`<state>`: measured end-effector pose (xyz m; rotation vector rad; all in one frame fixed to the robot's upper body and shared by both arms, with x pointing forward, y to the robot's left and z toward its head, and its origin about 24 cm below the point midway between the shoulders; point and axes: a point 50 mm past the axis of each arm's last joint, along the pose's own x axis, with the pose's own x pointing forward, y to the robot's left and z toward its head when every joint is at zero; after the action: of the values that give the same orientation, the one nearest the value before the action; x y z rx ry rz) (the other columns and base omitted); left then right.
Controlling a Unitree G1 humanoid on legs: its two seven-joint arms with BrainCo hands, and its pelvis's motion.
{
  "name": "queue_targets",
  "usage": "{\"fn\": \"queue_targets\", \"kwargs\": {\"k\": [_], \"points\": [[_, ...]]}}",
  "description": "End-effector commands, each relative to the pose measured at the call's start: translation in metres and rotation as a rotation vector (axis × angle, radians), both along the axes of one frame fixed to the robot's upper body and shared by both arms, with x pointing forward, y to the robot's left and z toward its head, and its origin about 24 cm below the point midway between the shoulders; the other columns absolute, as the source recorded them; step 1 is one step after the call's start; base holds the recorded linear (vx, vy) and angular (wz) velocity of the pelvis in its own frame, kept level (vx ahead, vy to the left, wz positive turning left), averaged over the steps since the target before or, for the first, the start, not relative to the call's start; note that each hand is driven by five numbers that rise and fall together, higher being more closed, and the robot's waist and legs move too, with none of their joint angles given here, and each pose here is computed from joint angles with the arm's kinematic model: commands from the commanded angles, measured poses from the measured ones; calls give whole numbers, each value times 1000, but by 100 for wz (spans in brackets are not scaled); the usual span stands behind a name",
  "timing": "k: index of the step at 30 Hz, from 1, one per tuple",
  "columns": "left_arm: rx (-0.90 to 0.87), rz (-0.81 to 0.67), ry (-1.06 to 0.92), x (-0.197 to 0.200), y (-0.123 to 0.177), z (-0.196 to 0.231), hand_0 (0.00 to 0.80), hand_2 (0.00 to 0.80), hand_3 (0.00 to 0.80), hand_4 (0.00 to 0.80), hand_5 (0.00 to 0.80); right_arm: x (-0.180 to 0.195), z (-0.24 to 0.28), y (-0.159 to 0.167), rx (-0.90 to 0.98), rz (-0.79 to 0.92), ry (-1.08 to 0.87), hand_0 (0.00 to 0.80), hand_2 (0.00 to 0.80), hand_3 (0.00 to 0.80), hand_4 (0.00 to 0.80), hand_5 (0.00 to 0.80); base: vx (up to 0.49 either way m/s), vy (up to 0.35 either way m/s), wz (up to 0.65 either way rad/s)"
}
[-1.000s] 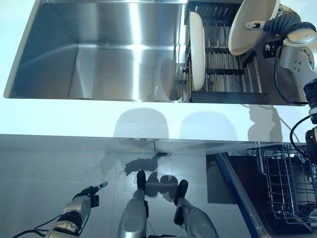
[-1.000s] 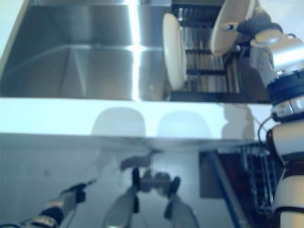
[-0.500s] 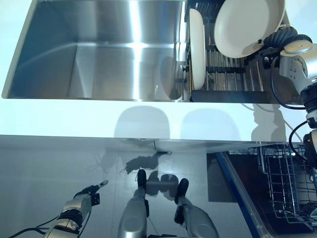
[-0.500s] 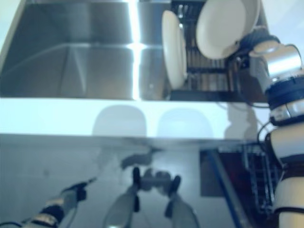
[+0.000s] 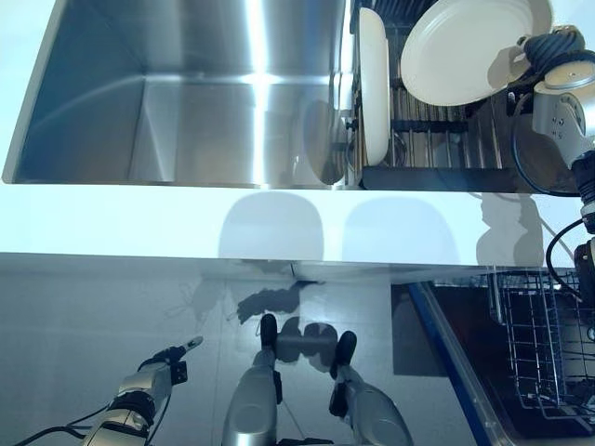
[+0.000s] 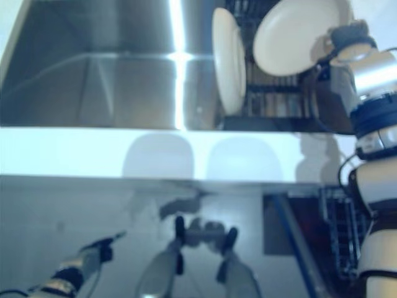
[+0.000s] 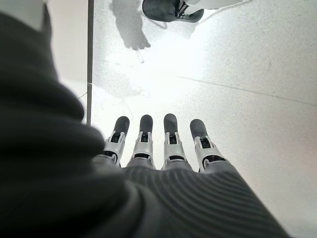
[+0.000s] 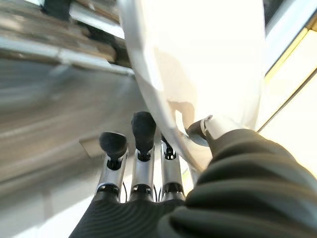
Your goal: Take plates into dishwasher
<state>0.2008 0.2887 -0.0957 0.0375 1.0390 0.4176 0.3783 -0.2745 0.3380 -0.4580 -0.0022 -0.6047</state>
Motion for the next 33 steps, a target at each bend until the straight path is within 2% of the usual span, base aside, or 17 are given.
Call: {"fn": "queue_targets", "kwargs": {"k": [1, 11, 21, 29, 33], "points": [[54, 1, 41, -16, 15, -3, 0, 0, 0, 0, 0, -22, 63, -3, -136, -83, -201, 800, 800, 800, 800, 800, 0, 0, 0], [88, -17, 87, -38, 20, -12, 0, 0, 0, 0, 0, -33, 79, -11, -266, -110, -233, 800, 800, 800, 800, 800, 29, -27, 0], [135, -95, 144, -60, 28, -18, 0, 0, 0, 0, 0, -48, 97, -27, -513, -169, -125, 800, 800, 800, 800, 800, 68, -44, -5], [151, -155, 167, -64, 26, -21, 0, 0, 0, 0, 0, -59, 101, -45, -566, -230, -60, 800, 800, 800, 800, 800, 38, -55, -20], [154, -198, 157, -63, 23, -22, 0, 0, 0, 0, 0, -68, 104, -59, -667, -254, 11, 800, 800, 800, 800, 800, -9, -55, -18]]}}
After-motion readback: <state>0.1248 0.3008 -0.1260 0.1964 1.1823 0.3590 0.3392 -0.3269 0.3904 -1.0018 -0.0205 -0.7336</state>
